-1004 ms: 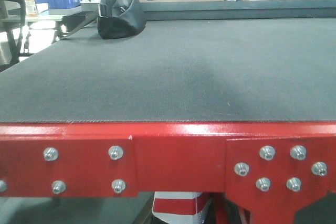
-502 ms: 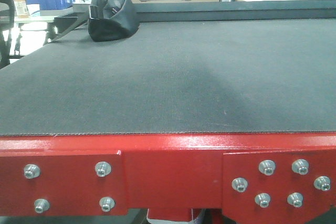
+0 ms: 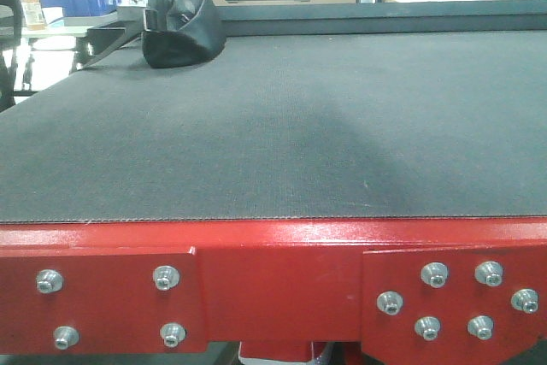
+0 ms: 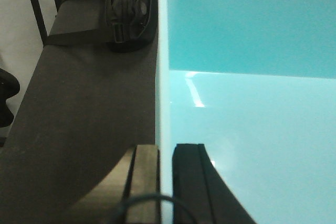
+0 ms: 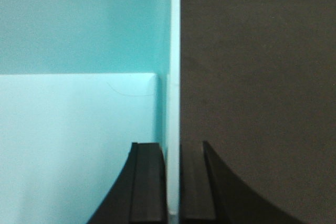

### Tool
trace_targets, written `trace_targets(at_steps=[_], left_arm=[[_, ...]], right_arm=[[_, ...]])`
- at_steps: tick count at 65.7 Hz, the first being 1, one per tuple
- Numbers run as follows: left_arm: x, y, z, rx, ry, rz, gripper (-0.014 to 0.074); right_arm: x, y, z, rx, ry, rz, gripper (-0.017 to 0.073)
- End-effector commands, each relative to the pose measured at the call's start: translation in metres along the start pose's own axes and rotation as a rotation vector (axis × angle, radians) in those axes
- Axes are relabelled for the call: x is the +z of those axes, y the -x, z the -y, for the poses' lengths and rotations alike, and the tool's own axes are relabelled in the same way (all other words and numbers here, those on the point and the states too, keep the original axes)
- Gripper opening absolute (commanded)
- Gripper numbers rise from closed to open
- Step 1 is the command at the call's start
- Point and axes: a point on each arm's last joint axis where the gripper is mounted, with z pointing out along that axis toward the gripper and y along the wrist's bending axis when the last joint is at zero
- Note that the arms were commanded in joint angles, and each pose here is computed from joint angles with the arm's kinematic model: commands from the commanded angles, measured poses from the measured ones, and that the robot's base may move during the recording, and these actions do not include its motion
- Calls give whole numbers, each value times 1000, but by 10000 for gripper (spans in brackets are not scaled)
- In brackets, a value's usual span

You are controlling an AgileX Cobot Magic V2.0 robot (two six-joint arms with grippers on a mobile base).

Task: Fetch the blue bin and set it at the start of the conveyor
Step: 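Hold the bin and drive up to the red-framed conveyor's near end, then lower the teal bin onto the dark conveyor belt with both grippers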

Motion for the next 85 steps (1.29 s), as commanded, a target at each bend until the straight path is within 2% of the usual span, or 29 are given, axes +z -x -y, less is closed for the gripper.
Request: trace_targets(at_steps=[1, 20, 28, 36, 46, 53, 60, 66, 74, 78, 85], left_arm=[[-6, 7, 4, 3, -46, 61, -111], [-6, 7, 4, 3, -46, 61, -111], [-6, 7, 4, 1, -48, 59, -111], [1, 1, 8, -2, -56, 26, -111], [30, -21, 20, 9, -79, -46, -111], [55, -42, 27, -18, -93, -78, -111], [84, -71, 23, -54, -87, -121, -111], [106, -97, 18, -81, -112, -143, -111], [127, -122, 15, -87, -147, -168, -111], [135, -133, 13, -77, -147, -183, -111], [149, -141, 9, -76, -125, -208, -111]], right_arm=[[-6, 5, 1, -7, 13, 46, -163], [-6, 3, 3, -7, -6, 22, -163], [-6, 3, 3, 24, -8, 20, -163], [4, -5, 2, 8, -37, -29, -165], [35, -31, -9, -25, -15, -64, -165], [60, -55, -14, -17, 16, -77, -165], [84, -77, -11, 32, 50, -77, -165], [105, -92, -7, 39, 93, -63, -165], [132, -113, 0, 28, 89, -98, -165], [147, -120, 4, 28, 73, -121, -165], [167, -123, 2, 31, 105, -109, -165]])
